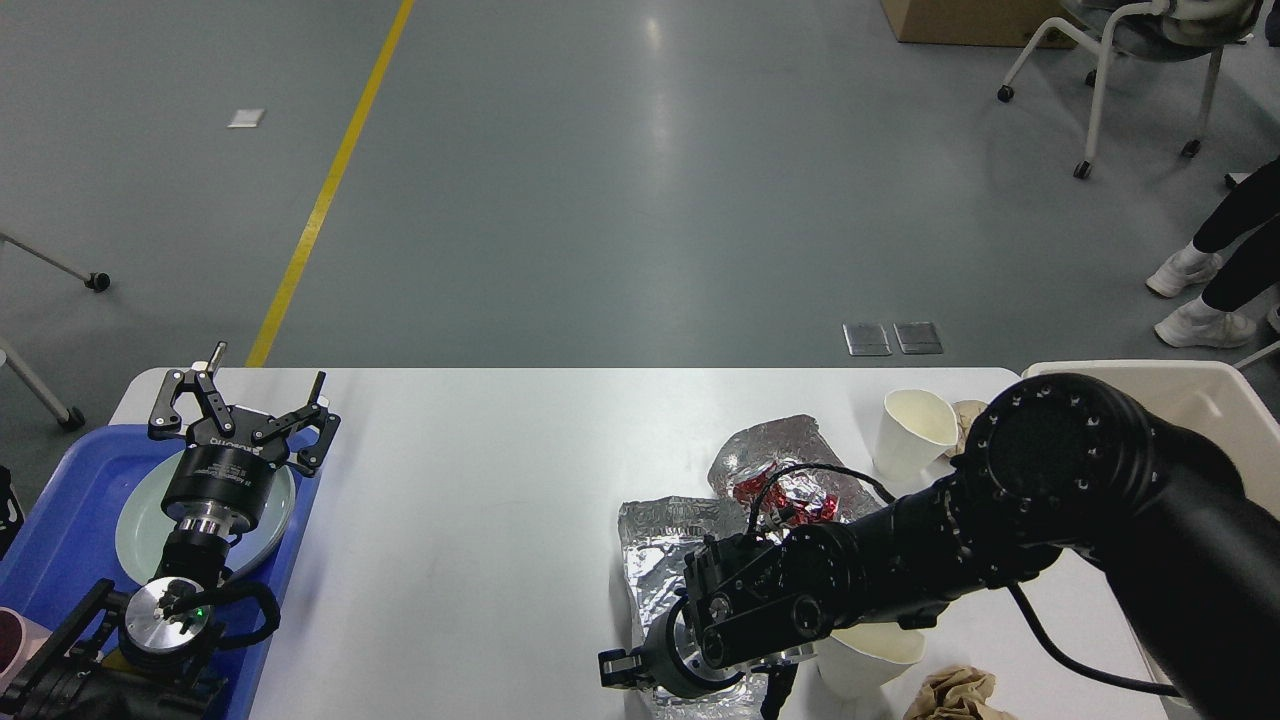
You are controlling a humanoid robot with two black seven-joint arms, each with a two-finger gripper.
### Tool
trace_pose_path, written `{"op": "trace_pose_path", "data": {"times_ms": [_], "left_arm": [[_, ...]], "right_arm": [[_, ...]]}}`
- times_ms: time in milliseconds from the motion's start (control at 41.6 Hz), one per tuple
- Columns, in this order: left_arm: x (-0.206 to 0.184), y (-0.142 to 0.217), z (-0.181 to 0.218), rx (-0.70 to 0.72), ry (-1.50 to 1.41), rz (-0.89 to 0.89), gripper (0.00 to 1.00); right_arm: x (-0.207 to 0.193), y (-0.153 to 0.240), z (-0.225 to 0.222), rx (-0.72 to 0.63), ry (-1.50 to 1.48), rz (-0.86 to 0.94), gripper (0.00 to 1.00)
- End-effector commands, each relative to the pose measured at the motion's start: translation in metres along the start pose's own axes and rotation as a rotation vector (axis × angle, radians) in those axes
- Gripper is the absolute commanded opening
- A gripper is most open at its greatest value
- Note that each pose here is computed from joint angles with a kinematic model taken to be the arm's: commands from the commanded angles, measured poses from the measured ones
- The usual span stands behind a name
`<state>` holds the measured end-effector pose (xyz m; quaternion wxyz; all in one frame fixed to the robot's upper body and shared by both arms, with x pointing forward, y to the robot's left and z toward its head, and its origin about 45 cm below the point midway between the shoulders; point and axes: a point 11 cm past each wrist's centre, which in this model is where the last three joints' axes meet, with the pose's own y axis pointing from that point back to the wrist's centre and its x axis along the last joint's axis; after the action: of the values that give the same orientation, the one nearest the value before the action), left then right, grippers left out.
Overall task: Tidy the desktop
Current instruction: 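Lower the right gripper and grasp the edge of the empty foil tray, then lift the foil tray and carry it over the beige bin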
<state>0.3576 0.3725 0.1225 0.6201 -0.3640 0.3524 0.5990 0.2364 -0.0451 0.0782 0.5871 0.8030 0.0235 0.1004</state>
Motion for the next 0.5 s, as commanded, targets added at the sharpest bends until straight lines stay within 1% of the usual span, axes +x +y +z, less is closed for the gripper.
{"op": "trace_pose_path", "data": {"times_ms": [0,72,96,288,312,361,409,481], "left_arm": [[0.000,0.000,0.000,-0.001,0.000,-0.001,0.96],[0.000,0.000,0.000,-0.001,0.000,0.001,0.96],[0.000,0.000,0.000,-0.001,0.000,0.001,0.96],[0.000,0.000,0.000,-0.001,0.000,0.001,0.96],[0.000,0.000,0.000,-0.001,0.000,0.001,0.96],[0.000,0.000,0.000,-0.001,0.000,0.001,0.96],[0.000,0.000,0.000,-0.001,0.000,0.001,0.96],[0.000,0.000,0.000,-0.001,0.000,0.001,0.96]], "right_arm": [[0.009,0.028,-0.007,0.003,-0.044,-0.017,0.00],[0.017,0.048,-0.011,-0.003,-0.060,-0.008,0.00],[0.021,0.062,-0.014,-0.008,-0.048,-0.004,0.00],[0.044,0.129,-0.018,-0.028,0.033,-0.010,0.00],[0.053,0.146,-0.021,-0.034,0.052,-0.005,0.00],[0.061,0.162,-0.024,-0.037,0.067,-0.004,0.00],[0.072,0.188,-0.023,-0.070,0.099,-0.017,0.00],[0.082,0.215,-0.015,-0.123,0.120,-0.022,0.00]]}}
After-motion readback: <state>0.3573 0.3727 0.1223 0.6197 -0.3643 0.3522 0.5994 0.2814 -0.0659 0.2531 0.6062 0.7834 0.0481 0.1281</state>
